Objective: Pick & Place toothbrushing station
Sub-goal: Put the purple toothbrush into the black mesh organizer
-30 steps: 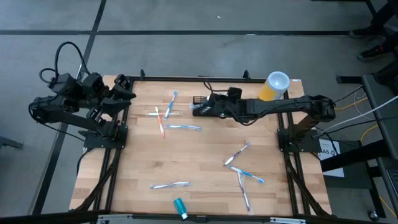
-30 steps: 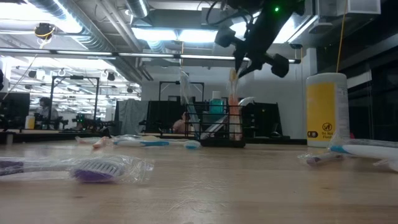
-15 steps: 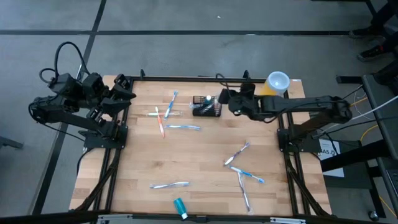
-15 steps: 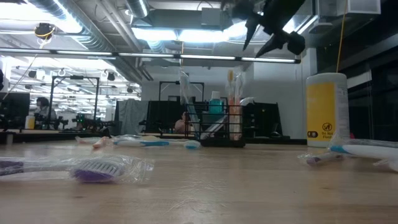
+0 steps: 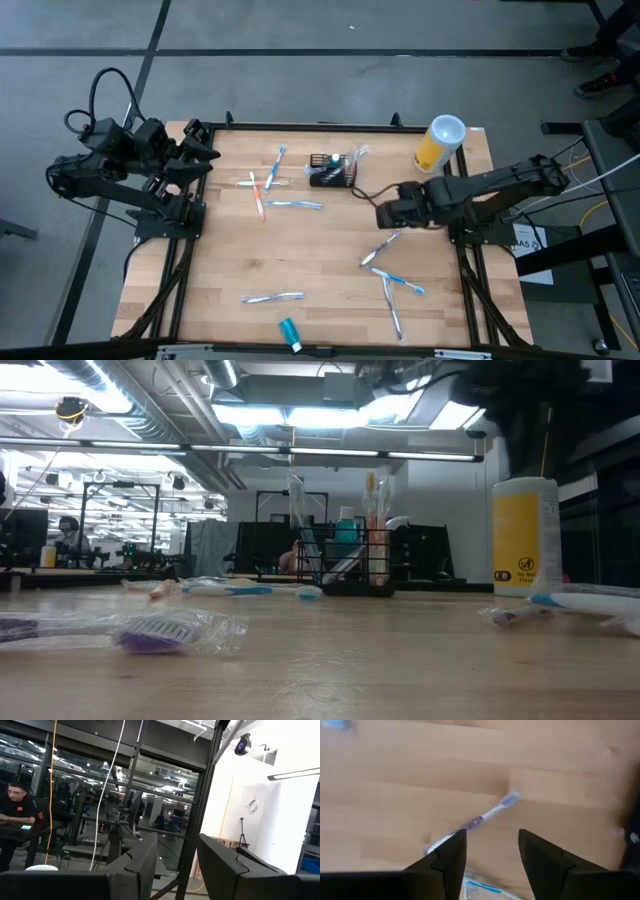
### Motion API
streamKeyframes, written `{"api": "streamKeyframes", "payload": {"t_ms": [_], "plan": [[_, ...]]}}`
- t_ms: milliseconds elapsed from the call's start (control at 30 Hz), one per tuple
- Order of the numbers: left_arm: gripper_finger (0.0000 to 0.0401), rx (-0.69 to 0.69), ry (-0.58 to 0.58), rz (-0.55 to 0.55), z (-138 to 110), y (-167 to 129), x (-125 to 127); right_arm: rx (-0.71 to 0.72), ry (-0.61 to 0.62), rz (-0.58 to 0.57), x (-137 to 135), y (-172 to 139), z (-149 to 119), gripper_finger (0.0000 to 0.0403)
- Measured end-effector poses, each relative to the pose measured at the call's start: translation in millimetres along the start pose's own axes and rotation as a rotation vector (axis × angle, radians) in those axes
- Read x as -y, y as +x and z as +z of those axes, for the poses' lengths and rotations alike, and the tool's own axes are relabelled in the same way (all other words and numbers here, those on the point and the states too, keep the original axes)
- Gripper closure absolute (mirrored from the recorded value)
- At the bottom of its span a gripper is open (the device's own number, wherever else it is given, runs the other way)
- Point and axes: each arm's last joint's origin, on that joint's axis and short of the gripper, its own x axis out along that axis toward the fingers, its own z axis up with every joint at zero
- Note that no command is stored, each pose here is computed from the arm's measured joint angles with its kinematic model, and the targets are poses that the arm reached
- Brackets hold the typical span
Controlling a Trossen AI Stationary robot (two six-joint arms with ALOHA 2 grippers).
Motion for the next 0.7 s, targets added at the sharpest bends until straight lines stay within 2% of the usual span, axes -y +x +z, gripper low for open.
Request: {"api": "streamKeyframes", "payload": {"t_ms": [133, 433, 600, 700], "plan": [[0.0267, 0.0, 0.008, 0.0, 0, 0, 0, 0.024, 0.12, -0.025, 5, 12, -7, 0.0222], [0.0267, 0.002, 0.008, -0.029, 1, 0, 1, 0.001, 0.362, 0.014, 19, 77, -14, 0.0222], [0.0267, 0.016, 0.004, -0.045, 2, 0, 2, 0.008, 0.422, -0.032, 31, 95, -14, 0.0222], [0.0267, 0.019, 0.003, -0.046, 3, 0, 2, -0.009, 0.446, -0.023, 34, 104, -12, 0.0222]]}}
